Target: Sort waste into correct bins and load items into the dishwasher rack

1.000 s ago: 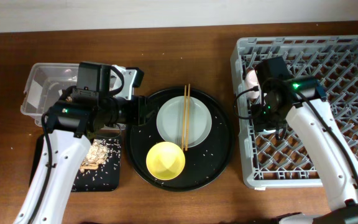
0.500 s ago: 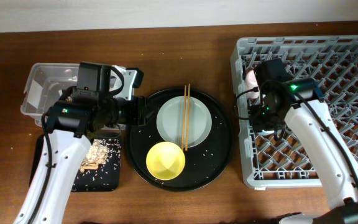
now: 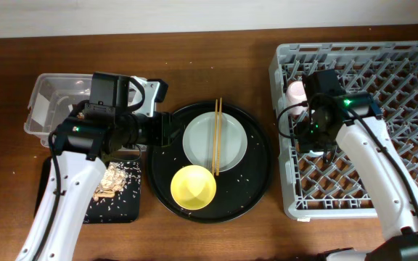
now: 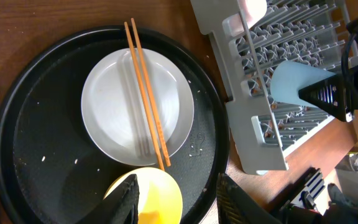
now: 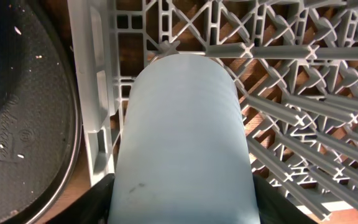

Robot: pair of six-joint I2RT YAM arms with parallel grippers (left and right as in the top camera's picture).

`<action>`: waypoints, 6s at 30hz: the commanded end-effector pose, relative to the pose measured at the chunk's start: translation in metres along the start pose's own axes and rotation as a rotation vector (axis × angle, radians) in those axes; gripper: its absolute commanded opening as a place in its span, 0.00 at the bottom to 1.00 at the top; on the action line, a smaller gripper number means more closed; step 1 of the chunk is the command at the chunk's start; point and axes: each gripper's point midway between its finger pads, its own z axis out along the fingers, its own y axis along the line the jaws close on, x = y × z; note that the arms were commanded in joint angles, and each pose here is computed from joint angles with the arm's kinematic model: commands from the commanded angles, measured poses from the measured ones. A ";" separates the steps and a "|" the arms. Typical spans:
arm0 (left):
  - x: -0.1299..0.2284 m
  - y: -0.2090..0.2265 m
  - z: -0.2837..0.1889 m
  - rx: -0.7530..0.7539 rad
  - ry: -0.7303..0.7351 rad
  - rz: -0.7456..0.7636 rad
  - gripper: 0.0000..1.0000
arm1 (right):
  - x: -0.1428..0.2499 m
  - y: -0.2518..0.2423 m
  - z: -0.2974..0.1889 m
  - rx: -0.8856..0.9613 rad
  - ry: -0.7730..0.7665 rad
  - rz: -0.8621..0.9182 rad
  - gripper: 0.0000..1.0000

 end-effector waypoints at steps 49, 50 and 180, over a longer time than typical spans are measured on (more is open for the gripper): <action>0.018 0.174 -0.107 -0.414 -0.176 -0.475 1.00 | 0.066 0.308 -0.082 -0.587 -0.183 -0.493 0.98; 0.018 0.174 -0.107 -0.414 -0.176 -0.474 1.00 | 0.070 0.316 -0.079 -0.592 -0.181 -0.511 0.98; 0.018 0.174 -0.107 -0.414 -0.176 -0.474 1.00 | -0.138 -0.144 -0.032 -0.629 -0.588 0.354 0.15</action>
